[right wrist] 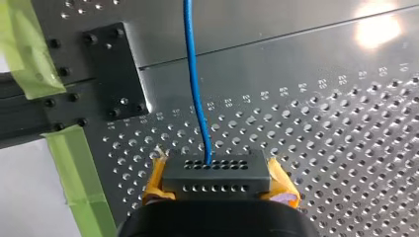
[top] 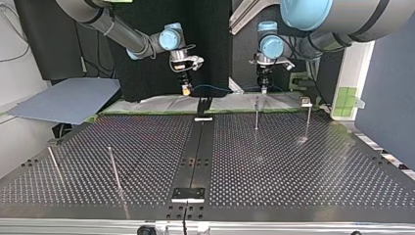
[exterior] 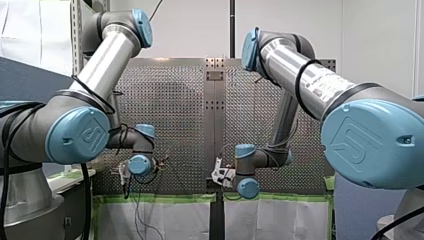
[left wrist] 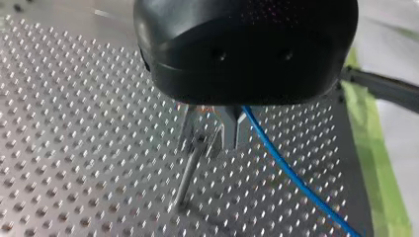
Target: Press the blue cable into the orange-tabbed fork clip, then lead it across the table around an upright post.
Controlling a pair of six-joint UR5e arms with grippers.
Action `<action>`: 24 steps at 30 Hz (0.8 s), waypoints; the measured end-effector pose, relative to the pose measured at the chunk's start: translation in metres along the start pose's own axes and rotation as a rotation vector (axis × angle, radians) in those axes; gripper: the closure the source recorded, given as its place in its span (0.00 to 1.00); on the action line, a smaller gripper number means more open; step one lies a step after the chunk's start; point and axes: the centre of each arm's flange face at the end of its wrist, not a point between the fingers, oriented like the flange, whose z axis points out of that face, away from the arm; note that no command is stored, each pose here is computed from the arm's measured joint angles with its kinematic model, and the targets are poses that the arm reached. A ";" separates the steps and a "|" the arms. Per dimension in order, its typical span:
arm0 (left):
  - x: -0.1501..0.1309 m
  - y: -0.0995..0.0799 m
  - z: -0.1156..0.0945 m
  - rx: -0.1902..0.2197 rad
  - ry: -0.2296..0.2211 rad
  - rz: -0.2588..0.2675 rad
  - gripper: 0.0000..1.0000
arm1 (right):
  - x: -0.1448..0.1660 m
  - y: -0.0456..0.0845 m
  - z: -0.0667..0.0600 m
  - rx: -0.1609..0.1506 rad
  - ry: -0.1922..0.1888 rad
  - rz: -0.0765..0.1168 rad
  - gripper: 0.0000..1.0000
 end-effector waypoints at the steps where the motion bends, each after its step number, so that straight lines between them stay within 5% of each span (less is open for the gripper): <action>1: -0.001 0.004 0.002 -0.006 -0.002 -0.002 0.98 | -0.001 0.000 0.001 0.003 -0.001 -0.001 1.00; 8: -0.005 0.018 0.011 -0.032 -0.008 -0.005 0.98 | 0.001 -0.007 0.008 0.030 0.001 -0.010 1.00; 24: -0.011 0.011 0.022 0.030 -0.022 -0.043 0.98 | -0.007 -0.005 0.016 0.045 0.002 -0.010 1.00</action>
